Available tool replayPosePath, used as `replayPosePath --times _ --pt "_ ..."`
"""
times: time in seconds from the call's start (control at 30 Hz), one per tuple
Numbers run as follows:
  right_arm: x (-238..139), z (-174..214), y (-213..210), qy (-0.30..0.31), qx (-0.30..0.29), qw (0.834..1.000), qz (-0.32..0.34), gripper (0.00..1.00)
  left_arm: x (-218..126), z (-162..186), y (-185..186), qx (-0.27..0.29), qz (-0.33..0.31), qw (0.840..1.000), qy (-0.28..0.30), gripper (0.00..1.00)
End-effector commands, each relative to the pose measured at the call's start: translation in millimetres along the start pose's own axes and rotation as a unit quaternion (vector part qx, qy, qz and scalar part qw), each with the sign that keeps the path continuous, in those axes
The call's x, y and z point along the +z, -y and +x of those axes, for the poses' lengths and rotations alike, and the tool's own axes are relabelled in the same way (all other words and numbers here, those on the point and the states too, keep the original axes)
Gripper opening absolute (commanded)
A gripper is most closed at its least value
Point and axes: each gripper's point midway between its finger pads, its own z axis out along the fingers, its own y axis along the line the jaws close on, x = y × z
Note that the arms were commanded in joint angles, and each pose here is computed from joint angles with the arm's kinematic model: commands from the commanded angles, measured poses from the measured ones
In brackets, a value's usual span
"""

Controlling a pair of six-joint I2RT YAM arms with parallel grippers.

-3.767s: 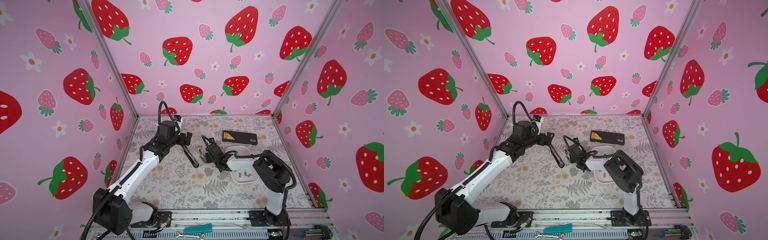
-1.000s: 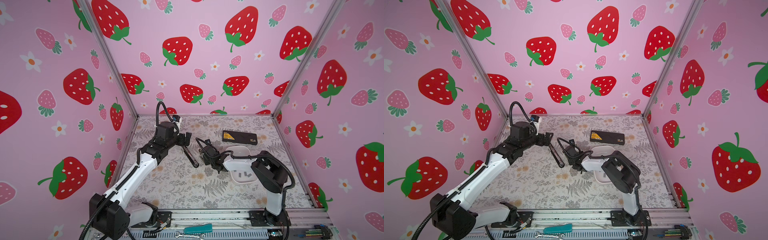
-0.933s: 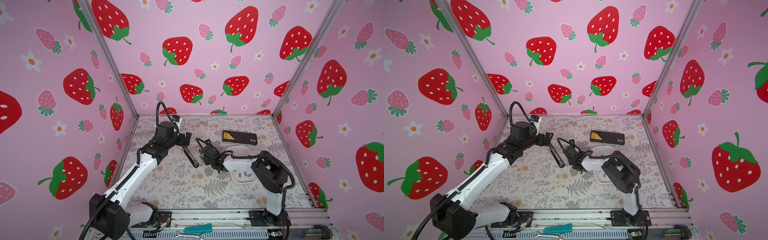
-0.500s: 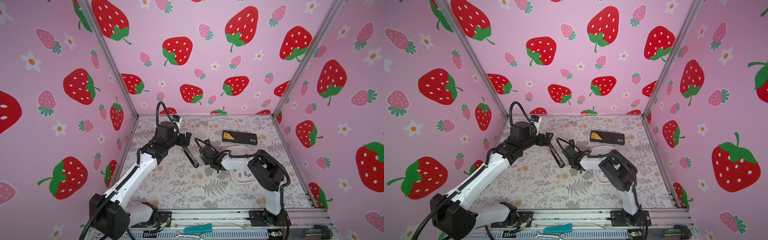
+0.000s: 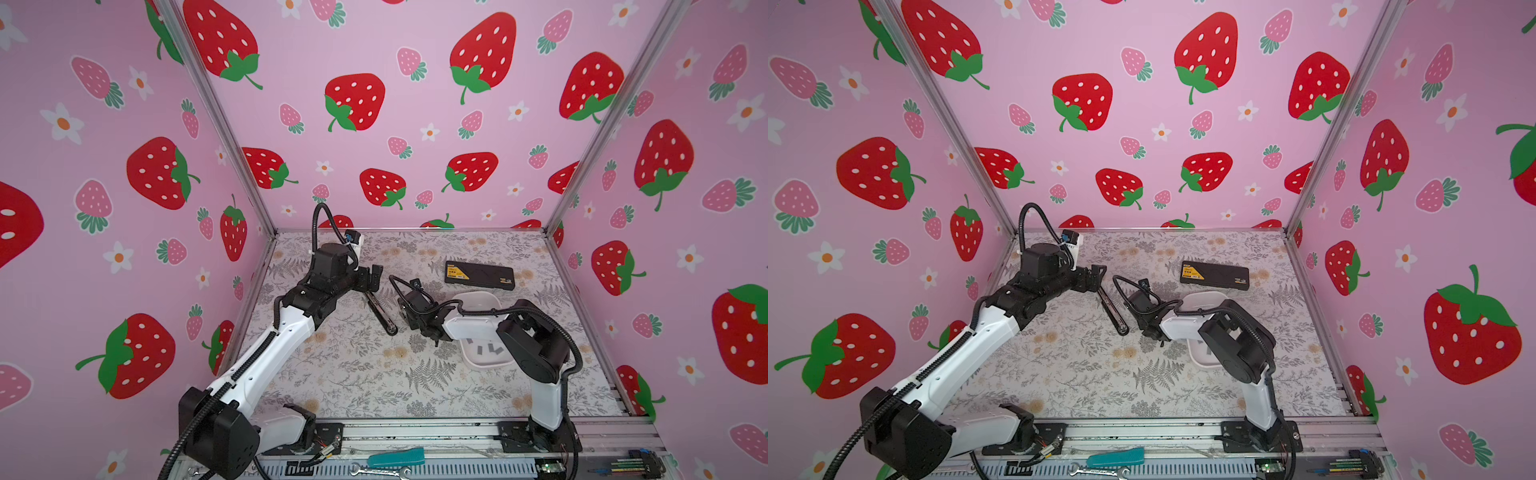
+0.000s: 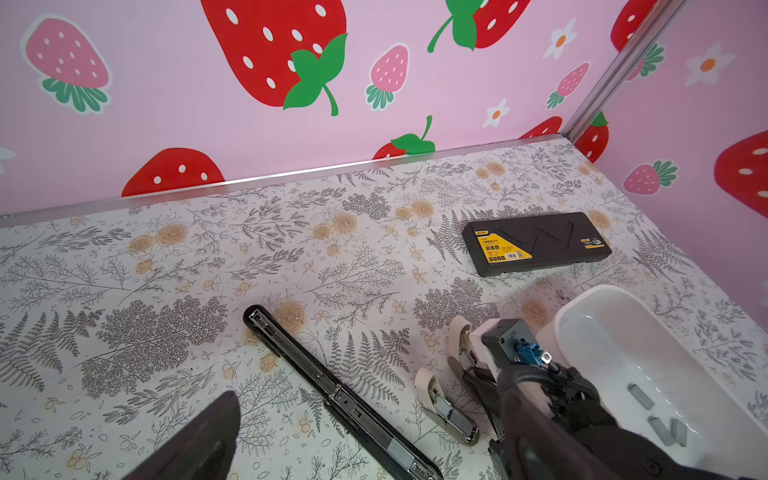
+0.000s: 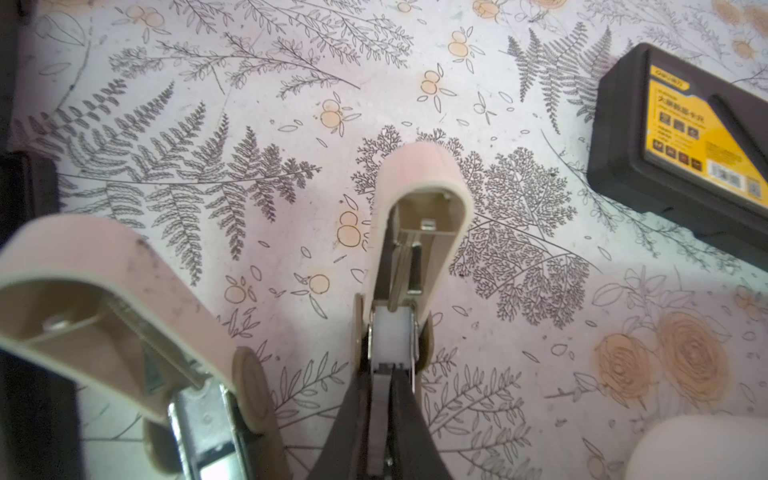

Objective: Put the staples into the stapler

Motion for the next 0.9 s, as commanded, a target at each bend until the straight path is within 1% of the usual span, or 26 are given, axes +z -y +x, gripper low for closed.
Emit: replayPosePath --times 0.0,0.3,0.4,0.43,0.57,0.63,0.73,0.87 --pt "-16 -26 5 0.023 0.018 1.000 0.007 0.14 -3 -2 0 0.005 -0.003 1.000 0.003 0.99" --pt "-35 -41 10 0.040 0.028 0.999 0.000 0.13 -2 -1 0 0.005 -0.003 1.000 0.002 0.99" --pt "-38 -41 13 0.040 0.030 0.999 0.002 0.13 -3 -1 0 0.005 -0.003 1.000 0.003 0.99" --pt "-41 -41 14 0.042 0.031 0.999 0.003 0.12 -3 -1 0 0.005 -0.003 1.000 0.002 0.99" --pt "-54 -41 28 0.052 0.040 0.998 0.017 0.11 -3 -2 0 0.006 -0.003 1.000 0.004 0.99" --pt "-57 -40 28 0.055 0.041 0.998 0.009 0.11 -3 -2 0 0.004 -0.003 1.000 0.004 0.99" --pt "-50 -35 20 0.043 0.033 0.999 -0.004 0.11 -4 -1 0 0.005 -0.003 1.000 0.003 0.99" --pt "-36 -29 14 0.025 0.023 0.999 0.003 0.10 -4 -1 0 0.005 -0.003 1.000 0.005 0.99"
